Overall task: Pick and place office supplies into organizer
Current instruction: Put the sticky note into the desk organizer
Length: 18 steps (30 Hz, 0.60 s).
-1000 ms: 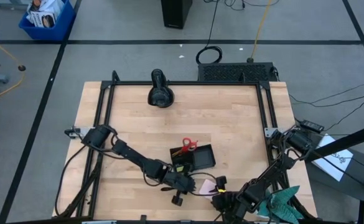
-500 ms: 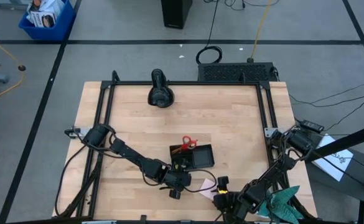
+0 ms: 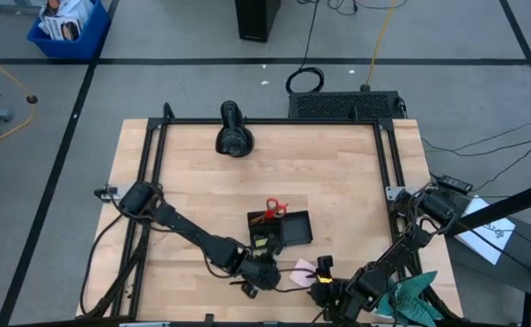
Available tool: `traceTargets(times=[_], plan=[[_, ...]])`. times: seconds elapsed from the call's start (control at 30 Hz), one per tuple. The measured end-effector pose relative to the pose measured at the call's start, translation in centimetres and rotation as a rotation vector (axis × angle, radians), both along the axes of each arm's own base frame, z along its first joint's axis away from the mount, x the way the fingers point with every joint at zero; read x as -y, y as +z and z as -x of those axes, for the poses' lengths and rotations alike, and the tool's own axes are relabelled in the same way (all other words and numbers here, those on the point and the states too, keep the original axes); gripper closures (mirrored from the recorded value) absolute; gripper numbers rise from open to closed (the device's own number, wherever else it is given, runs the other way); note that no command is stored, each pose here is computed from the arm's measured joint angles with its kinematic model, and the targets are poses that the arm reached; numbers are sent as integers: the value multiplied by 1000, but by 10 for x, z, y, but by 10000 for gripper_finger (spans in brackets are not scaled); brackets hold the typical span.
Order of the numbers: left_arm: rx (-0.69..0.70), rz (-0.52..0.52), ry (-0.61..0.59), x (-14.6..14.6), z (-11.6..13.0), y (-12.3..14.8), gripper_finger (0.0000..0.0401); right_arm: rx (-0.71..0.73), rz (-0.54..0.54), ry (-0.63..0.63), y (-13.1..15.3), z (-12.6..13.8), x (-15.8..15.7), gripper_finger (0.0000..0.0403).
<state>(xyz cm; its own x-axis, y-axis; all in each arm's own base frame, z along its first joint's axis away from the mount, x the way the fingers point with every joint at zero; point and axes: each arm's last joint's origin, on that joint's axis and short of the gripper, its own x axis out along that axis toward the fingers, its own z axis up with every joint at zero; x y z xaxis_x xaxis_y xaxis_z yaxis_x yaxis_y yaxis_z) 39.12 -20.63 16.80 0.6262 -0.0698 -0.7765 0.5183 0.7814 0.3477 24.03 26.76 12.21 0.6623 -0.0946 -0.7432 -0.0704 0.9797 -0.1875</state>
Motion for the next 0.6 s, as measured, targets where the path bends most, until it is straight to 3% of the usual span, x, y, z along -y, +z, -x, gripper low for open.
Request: traceTargets(times=[0.23, 0.3, 0.47, 0.6], plan=[[-57, 34, -165, 43, 12, 61, 364, 1, -6, 1, 0, 3, -2, 190], [-56, 6, -138, 50, 20, 75, 364, 17, 5, 0, 0, 5, -4, 190], [26, 44, -51, 51, 41, 111, 364, 37, 17, 6, 1, 9, -8, 190], [-1, 72, -4, 49, 52, 109, 364, 43, 14, 8, 1, 10, -9, 190]])
